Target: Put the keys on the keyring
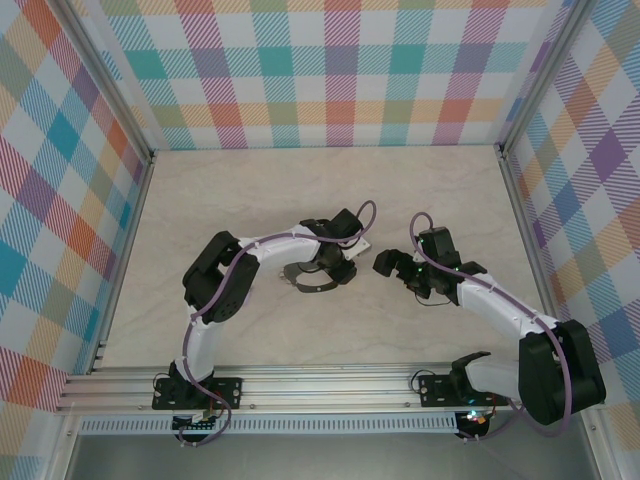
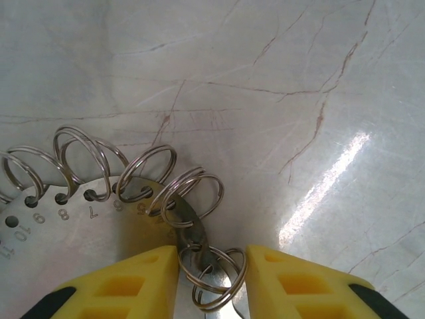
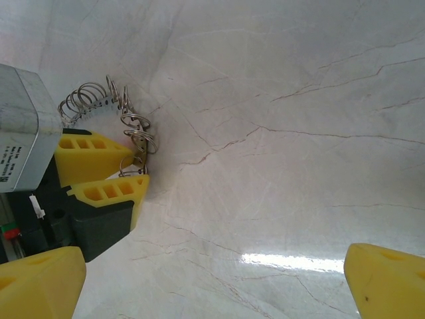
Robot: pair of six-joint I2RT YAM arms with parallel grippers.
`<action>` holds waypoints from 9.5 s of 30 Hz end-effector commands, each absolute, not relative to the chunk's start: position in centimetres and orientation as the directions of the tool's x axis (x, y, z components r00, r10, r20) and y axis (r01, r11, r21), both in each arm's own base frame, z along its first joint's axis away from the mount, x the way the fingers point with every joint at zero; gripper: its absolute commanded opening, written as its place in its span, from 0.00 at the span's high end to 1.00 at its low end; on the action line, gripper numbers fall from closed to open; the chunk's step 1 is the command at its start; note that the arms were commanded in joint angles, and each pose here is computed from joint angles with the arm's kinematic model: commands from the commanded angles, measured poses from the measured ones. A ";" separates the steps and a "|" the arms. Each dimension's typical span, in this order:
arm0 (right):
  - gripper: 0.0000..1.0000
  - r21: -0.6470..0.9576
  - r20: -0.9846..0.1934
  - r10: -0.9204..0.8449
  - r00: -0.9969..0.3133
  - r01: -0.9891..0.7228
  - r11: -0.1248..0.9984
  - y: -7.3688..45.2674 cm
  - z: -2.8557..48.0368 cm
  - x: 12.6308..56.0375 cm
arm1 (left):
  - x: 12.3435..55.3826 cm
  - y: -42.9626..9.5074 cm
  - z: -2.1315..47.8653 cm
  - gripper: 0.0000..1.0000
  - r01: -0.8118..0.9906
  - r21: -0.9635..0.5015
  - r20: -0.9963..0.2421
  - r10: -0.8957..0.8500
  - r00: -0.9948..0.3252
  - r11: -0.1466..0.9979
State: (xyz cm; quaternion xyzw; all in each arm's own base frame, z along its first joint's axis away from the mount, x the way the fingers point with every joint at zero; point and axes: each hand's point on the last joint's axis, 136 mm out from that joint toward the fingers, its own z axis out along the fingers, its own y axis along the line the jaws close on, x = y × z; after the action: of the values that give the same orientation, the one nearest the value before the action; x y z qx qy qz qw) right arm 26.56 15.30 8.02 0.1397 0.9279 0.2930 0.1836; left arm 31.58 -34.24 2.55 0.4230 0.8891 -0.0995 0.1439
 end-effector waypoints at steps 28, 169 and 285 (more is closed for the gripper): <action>0.00 0.658 -0.290 0.311 -0.905 0.048 0.752 16.4 11.0 25.7 | 33.4 -35.2 15.0 1.00 0.709 -0.145 -0.465 0.586 -0.664 0.690; 0.13 0.701 -0.075 0.447 -0.892 0.271 0.659 16.8 6.9 30.0 | 39.4 -32.9 3.4 0.66 0.714 -0.145 -0.323 0.649 -0.688 0.685; 0.73 0.827 -0.562 0.241 -0.791 -0.540 0.158 23.2 32.7 29.9 | 32.0 -36.5 32.9 1.00 0.824 -0.551 -0.790 0.238 -0.566 0.132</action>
State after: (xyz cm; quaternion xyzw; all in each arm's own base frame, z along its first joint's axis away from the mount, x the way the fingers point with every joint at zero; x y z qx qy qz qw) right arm 31.57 22.26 30.81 -0.0471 0.7253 0.6142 0.3073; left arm 31.96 -36.69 30.86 0.3698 0.7203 -0.5333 0.2450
